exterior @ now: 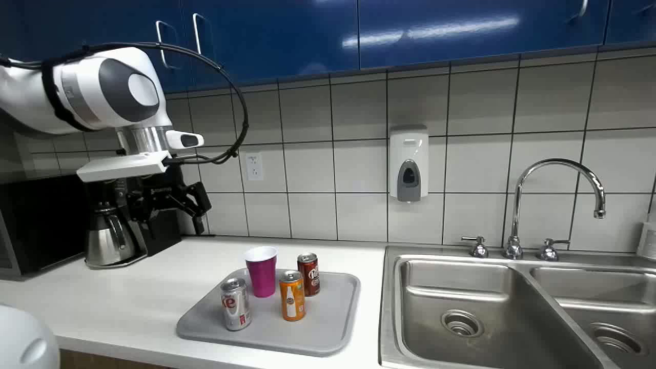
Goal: Remove the cans from the tray and put them on the counter
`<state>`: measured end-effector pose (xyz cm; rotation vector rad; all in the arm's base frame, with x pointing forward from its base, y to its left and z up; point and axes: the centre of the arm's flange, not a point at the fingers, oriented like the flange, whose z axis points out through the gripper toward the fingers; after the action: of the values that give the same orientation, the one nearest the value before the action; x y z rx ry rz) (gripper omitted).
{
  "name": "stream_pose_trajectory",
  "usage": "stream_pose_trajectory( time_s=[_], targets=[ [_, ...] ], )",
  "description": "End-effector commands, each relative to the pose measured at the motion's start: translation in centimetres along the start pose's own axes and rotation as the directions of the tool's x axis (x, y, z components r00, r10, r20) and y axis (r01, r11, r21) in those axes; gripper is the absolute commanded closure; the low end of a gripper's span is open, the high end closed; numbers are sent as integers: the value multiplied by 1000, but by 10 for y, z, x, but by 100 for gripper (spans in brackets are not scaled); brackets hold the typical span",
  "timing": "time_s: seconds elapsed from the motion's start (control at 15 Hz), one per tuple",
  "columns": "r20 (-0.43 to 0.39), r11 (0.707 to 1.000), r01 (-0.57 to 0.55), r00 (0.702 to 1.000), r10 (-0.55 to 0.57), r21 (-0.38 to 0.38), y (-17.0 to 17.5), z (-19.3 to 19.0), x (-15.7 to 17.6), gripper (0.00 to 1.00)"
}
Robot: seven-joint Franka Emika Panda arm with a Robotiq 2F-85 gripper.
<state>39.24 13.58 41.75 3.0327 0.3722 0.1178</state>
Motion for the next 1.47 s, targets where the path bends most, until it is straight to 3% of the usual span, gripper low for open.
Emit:
stream_pose_trajectory(
  time_s=[0.0,0.73,1.0,1.4],
  targets=[
    [1,1000,0,1000,0,0,0,0,0,0],
    [2,1000,2,1000,-2,-8,0,3,0,0],
    [14,1000,20,1000,-20,-19,7,24,2,0],
    [1,1000,13,1000,-13,27,32,67,12,0]
  ],
)
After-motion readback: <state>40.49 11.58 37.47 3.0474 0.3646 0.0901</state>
